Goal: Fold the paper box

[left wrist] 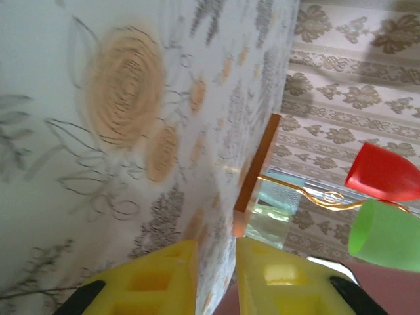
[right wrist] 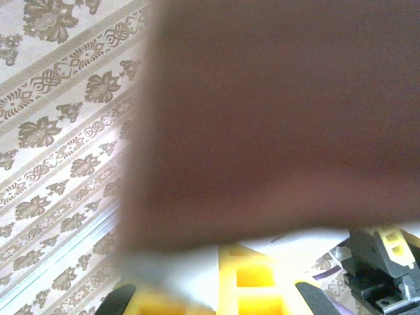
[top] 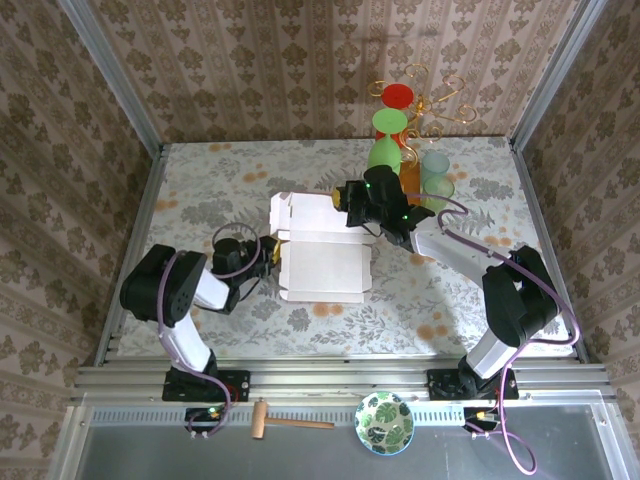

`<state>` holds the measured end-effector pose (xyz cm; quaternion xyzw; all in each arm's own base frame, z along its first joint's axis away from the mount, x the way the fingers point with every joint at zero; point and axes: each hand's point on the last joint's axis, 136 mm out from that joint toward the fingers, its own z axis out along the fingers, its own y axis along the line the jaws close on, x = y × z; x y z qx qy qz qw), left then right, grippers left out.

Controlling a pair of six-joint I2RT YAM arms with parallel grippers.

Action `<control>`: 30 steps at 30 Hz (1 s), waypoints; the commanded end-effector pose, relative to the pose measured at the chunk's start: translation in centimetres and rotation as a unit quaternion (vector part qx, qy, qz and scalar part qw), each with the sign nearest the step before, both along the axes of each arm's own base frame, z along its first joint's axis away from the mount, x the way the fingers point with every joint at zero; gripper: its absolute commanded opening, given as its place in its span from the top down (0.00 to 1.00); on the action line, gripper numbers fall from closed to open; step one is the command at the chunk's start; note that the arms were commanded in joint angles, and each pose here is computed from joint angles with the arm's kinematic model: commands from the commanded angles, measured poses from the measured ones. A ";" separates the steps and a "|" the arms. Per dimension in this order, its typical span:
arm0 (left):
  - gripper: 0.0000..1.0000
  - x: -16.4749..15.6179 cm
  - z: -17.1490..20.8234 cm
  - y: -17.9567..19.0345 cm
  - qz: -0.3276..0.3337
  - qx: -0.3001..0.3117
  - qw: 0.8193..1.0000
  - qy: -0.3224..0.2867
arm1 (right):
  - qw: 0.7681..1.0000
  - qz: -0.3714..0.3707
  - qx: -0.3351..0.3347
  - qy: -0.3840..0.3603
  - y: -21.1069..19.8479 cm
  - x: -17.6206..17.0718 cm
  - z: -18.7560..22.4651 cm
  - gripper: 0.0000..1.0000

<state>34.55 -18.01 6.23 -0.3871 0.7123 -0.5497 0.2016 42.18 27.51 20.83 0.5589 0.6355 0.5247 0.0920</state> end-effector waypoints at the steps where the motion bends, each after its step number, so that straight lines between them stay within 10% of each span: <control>1: 0.77 0.5 2.7 0.2 0.015 -0.013 0.999 -0.046 | 1.000 -0.018 0.002 0.007 -0.4 0.6 0.0 1.00; 30: 0.61 -3.5 1.1 -0.7 -0.099 0.214 0.972 0.003 | 0.999 -0.004 -0.029 -0.041 -0.2 1.4 -0.2 1.00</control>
